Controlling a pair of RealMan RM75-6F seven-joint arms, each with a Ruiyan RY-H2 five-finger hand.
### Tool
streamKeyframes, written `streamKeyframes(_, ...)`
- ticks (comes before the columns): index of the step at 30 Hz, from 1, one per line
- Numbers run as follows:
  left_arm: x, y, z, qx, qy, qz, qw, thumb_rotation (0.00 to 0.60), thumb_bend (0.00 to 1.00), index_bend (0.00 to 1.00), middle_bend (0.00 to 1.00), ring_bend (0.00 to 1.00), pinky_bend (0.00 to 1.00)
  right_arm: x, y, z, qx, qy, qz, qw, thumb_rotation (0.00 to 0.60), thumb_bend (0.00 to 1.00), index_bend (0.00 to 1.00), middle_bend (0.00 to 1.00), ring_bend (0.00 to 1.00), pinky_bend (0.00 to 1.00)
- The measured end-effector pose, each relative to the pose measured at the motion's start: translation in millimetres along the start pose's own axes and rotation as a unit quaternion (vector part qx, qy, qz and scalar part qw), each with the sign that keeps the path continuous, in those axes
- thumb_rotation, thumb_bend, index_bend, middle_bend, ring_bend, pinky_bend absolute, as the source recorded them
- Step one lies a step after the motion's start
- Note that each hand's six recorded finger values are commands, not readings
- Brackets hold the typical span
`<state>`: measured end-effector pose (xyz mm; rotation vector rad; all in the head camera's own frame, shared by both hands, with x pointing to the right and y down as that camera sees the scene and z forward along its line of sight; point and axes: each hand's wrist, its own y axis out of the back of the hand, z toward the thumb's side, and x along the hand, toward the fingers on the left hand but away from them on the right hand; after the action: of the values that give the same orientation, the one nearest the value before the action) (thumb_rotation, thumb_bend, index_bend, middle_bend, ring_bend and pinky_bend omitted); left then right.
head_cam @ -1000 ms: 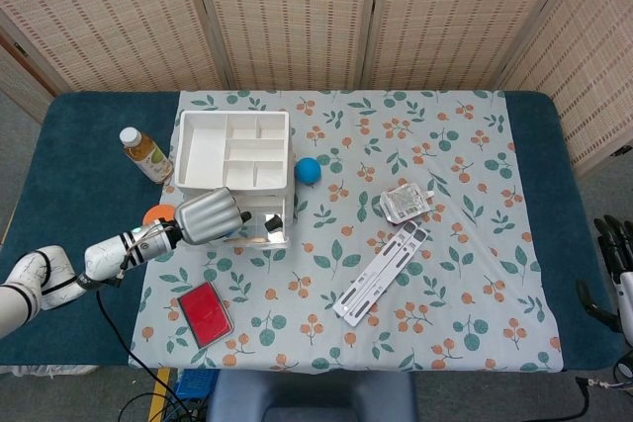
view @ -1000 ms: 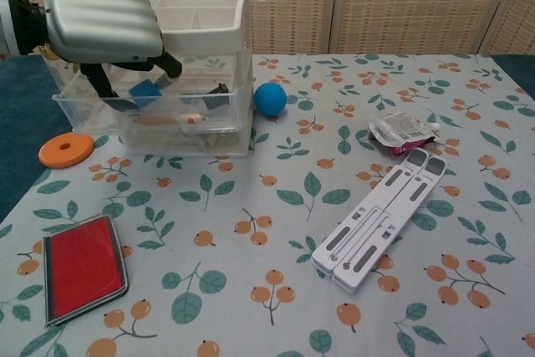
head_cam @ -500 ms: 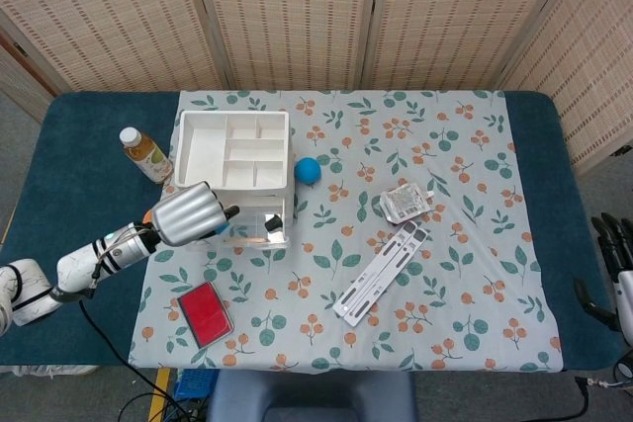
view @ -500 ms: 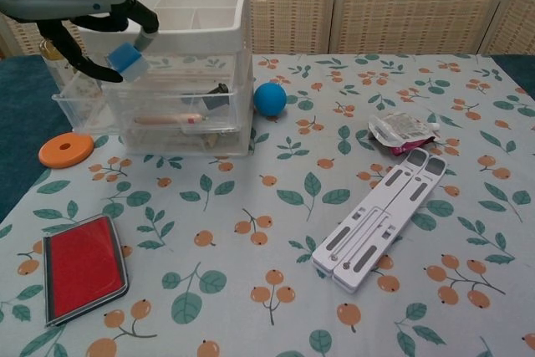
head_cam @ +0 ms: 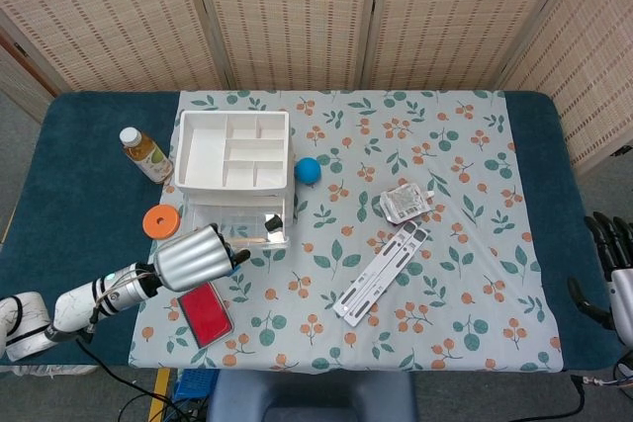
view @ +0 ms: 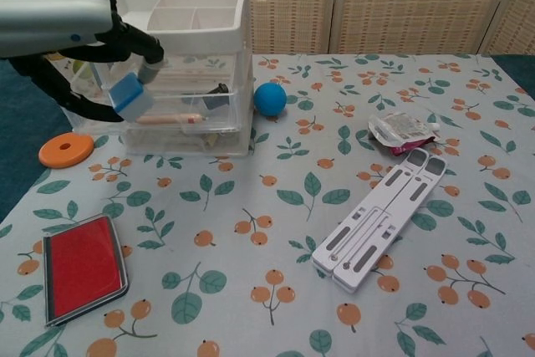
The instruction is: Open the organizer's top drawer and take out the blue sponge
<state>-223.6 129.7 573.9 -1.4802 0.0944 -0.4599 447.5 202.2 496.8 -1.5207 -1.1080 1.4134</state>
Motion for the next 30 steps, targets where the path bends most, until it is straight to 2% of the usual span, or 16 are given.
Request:
streamKeyframes(10, 27, -29, 50, -0.016, -0.051, -0.026, 0.9983, 0.6, 0.21, 0.56, 0.94, 1.0, 1.0, 2, 0, -4, 0.0, -0.007, 0.001, 1.0, 0.6, 0.4, 0.0, 0.04, 0.0, 0.02)
streamKeyframes(24, 45, -80, 83, 0.021, -0.052, -0.083, 0.995, 0.6, 0.21, 0.54, 0.94, 1.0, 1.0, 0, -2, -4, 0.002, -0.008, 0.004, 1.0, 0.6, 0.4, 0.0, 0.04, 0.0, 0.02)
streamKeyframes(30, 48, -92, 86, 0.019, -0.039, -0.1, 0.994, 0.6, 0.21, 0.46, 0.94, 1.0, 1.0, 1, -3, -5, 0.003, -0.012, 0.005, 0.9999, 0.6, 0.4, 0.0, 0.04, 0.0, 0.02)
